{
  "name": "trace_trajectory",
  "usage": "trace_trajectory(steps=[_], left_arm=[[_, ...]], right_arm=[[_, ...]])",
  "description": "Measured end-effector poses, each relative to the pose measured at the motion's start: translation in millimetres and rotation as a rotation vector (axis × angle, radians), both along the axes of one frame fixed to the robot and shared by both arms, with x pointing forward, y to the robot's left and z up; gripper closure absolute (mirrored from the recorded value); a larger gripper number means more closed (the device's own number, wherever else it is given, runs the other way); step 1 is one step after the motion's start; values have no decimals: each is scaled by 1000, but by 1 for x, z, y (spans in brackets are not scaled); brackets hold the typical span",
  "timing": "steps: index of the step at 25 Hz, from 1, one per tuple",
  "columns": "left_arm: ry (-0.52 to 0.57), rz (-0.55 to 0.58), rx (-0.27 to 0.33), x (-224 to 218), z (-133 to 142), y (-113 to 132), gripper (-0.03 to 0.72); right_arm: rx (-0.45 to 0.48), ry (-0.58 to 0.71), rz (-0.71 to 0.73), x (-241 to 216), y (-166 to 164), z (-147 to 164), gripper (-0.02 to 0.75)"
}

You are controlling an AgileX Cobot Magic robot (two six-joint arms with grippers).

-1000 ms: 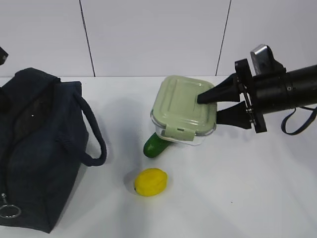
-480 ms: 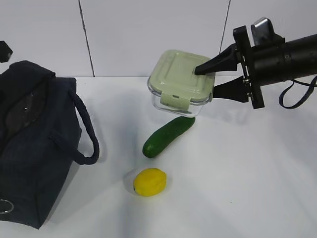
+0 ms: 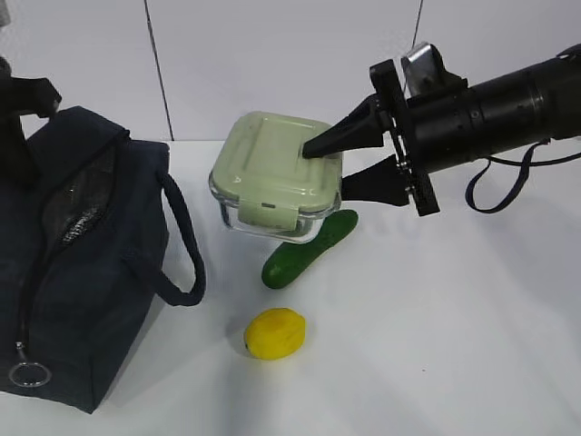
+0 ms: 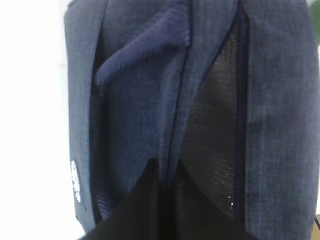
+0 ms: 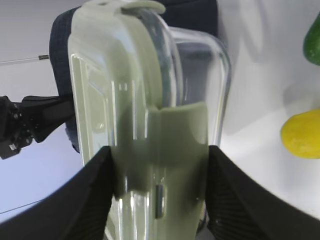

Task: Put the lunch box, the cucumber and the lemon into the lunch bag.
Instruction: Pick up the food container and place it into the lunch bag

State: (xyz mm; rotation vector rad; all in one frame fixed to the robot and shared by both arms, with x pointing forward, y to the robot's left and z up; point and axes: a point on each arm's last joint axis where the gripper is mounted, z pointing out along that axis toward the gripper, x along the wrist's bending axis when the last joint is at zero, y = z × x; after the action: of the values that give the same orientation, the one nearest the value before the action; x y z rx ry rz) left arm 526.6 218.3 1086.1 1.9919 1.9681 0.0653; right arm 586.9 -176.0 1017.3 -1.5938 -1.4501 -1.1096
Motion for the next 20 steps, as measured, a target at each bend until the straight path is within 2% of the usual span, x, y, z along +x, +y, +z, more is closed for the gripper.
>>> trace_trajectory(steps=[7, 12, 20], left_arm=[[-11, -44, -4, -3, 0, -15, 694], [-18, -45, -7, -3, 1, -17, 694], [-19, -45, -4, -3, 1, -17, 694]], right_arm=[[27, 25, 2, -2, 9, 2, 325], [56, 33, 22, -6, 24, 5, 325], [84, -18, 69, -3, 47, 31, 325]])
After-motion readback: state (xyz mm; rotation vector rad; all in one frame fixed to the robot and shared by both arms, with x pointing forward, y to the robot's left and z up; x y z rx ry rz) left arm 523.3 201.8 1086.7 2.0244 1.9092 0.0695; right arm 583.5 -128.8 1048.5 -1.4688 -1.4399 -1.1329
